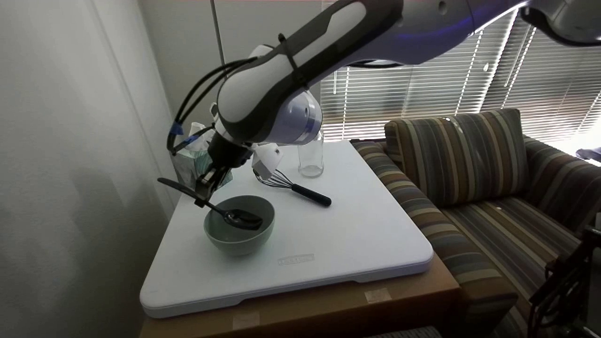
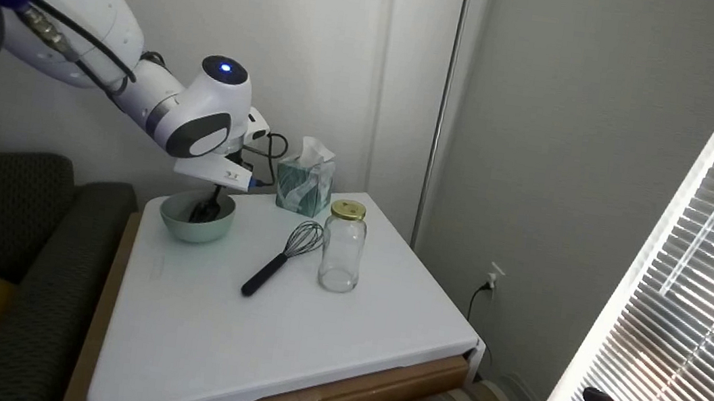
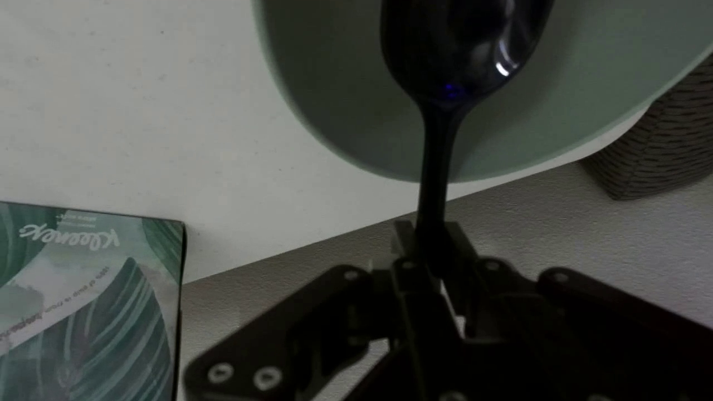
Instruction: Put the spoon in the bowl
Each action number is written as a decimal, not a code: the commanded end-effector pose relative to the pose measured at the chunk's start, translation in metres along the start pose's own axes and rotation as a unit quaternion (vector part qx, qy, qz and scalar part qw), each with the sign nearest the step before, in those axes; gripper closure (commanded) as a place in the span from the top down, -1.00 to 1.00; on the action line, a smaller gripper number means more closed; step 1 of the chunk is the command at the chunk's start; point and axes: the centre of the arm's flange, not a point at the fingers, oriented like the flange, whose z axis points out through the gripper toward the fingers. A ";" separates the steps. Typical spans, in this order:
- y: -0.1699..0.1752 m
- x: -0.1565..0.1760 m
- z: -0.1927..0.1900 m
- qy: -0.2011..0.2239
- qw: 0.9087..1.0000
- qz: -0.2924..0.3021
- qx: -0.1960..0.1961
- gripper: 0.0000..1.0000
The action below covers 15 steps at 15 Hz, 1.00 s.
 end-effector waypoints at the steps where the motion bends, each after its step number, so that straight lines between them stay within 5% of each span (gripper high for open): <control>1: 0.006 -0.007 -0.002 0.014 1.000 -0.008 -0.005 -0.86; 2: 0.005 -0.007 -0.002 0.013 1.000 -0.011 -0.006 -0.21; 4: 0.002 -0.006 -0.004 0.012 1.000 -0.014 -0.005 -0.08; 11: -0.014 0.006 -0.035 -0.011 0.999 -0.041 -0.008 0.93; 15: -0.023 0.015 -0.081 -0.106 0.993 -0.036 -0.023 1.00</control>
